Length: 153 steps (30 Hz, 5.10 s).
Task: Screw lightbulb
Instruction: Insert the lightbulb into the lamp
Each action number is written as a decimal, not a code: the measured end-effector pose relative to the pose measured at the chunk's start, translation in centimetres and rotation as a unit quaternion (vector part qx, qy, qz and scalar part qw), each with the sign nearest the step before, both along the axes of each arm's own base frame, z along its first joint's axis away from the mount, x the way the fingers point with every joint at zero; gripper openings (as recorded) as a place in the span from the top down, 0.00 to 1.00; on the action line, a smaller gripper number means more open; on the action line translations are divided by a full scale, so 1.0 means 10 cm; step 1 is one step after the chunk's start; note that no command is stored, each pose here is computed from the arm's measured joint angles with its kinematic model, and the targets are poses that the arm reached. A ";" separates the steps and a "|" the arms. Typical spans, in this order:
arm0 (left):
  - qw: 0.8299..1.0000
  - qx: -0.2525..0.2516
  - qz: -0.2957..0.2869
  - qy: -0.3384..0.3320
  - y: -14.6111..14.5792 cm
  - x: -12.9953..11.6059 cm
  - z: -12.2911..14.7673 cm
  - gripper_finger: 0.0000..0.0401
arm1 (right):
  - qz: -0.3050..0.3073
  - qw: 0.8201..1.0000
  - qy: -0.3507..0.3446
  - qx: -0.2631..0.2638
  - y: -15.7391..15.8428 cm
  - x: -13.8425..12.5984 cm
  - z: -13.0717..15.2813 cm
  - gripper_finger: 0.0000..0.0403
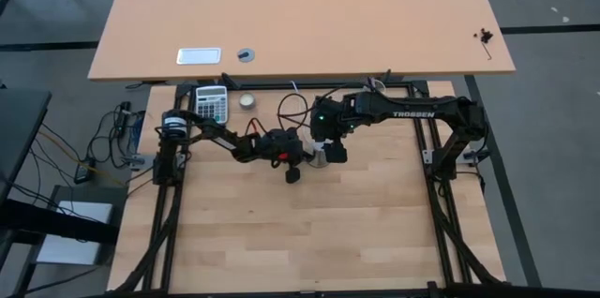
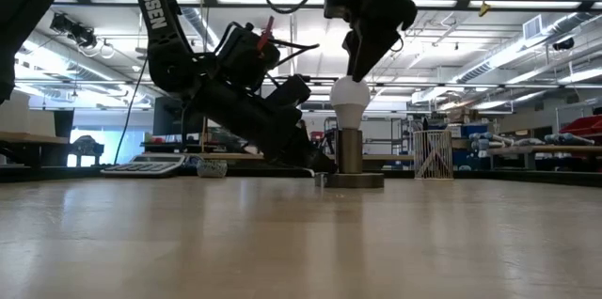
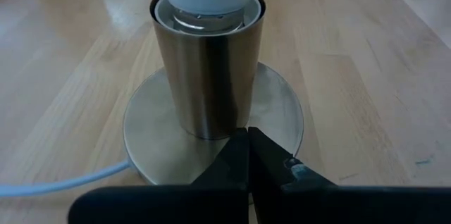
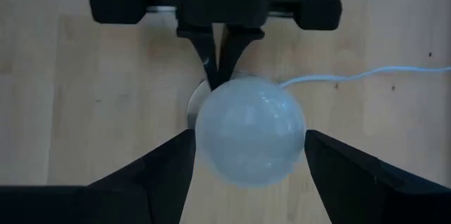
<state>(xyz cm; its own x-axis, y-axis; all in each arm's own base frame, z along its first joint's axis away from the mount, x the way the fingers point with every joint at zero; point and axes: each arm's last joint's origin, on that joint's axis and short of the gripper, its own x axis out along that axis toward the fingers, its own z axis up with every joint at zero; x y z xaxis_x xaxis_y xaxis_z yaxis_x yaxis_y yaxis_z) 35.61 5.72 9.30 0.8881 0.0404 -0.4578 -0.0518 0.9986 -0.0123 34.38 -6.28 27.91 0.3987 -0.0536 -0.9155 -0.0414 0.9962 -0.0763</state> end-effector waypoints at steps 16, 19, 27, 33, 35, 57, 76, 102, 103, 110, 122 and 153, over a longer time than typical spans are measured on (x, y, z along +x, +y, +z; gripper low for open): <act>1.000 -0.001 0.001 0.002 0.00 0.00 0.00 0.99 | -0.150 0.987 -0.003 0.047 0.02 0.06 -0.08 0.45; 1.000 -0.001 0.001 0.003 0.00 0.00 -0.01 0.99 | -0.190 0.980 -0.008 0.066 0.05 0.07 -0.09 0.44; 1.000 -0.001 0.001 0.003 0.00 0.00 -0.01 0.99 | -0.162 0.986 -0.010 0.044 0.07 0.00 -0.02 0.32; 1.000 -0.002 0.001 0.004 0.00 0.00 -0.01 0.99 | -0.064 0.998 -0.007 -0.011 0.06 0.00 0.01 0.22; 1.000 -0.002 0.001 0.004 0.00 -0.01 -0.01 0.99 | -0.025 0.999 -0.004 -0.029 0.06 0.00 0.02 0.20; 1.000 -0.002 0.001 0.004 0.00 -0.01 -0.01 0.99 | -0.005 1.000 -0.012 -0.024 0.04 0.07 -0.03 0.48; 1.000 -0.005 0.002 0.004 0.00 -0.01 -0.01 0.99 | -0.077 0.997 -0.021 0.012 0.05 0.08 -0.03 0.32; 1.000 -0.005 0.002 0.004 0.00 -0.01 -0.01 0.99 | -0.116 0.993 -0.002 0.006 0.01 0.13 -0.15 0.45; 1.000 -0.005 0.002 0.004 0.00 -0.01 -0.01 0.99 | -0.153 0.988 -0.006 0.022 0.01 0.13 -0.15 0.45; 1.000 -0.007 0.000 0.004 0.00 -0.01 -0.01 0.99 | -0.239 0.968 -0.022 0.078 0.01 0.15 -0.15 0.35; 1.000 -0.011 -0.003 0.004 -0.01 -0.01 -0.01 0.99 | -0.058 0.998 -0.010 0.008 0.03 0.16 0.06 0.18; 1.000 -0.010 -0.004 0.004 0.00 -0.01 -0.01 0.99 | -0.050 0.998 0.022 0.024 0.03 0.12 0.00 0.50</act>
